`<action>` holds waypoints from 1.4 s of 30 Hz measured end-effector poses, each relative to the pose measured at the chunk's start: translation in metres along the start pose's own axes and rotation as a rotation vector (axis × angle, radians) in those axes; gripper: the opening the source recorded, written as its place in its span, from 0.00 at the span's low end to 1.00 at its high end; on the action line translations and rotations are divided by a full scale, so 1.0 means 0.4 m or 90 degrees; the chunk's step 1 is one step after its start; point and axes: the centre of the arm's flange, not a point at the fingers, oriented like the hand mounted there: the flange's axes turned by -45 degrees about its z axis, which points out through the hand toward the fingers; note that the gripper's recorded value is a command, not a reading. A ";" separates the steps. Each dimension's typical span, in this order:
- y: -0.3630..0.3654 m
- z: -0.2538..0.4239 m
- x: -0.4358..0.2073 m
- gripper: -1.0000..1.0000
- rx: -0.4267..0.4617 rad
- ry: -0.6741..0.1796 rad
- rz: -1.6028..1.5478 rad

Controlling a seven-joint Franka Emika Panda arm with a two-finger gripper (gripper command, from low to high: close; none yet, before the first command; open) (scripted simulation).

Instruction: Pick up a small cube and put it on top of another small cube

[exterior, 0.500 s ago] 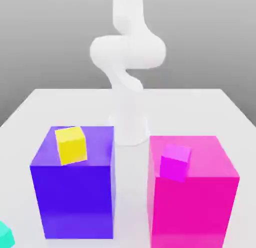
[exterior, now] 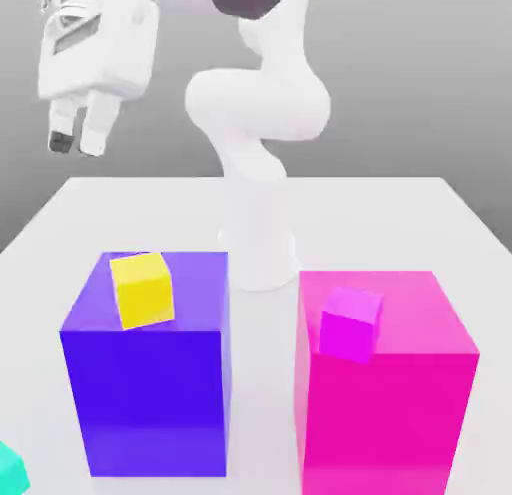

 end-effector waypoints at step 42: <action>0.618 0.515 -0.131 0.00 -0.268 -0.080 0.812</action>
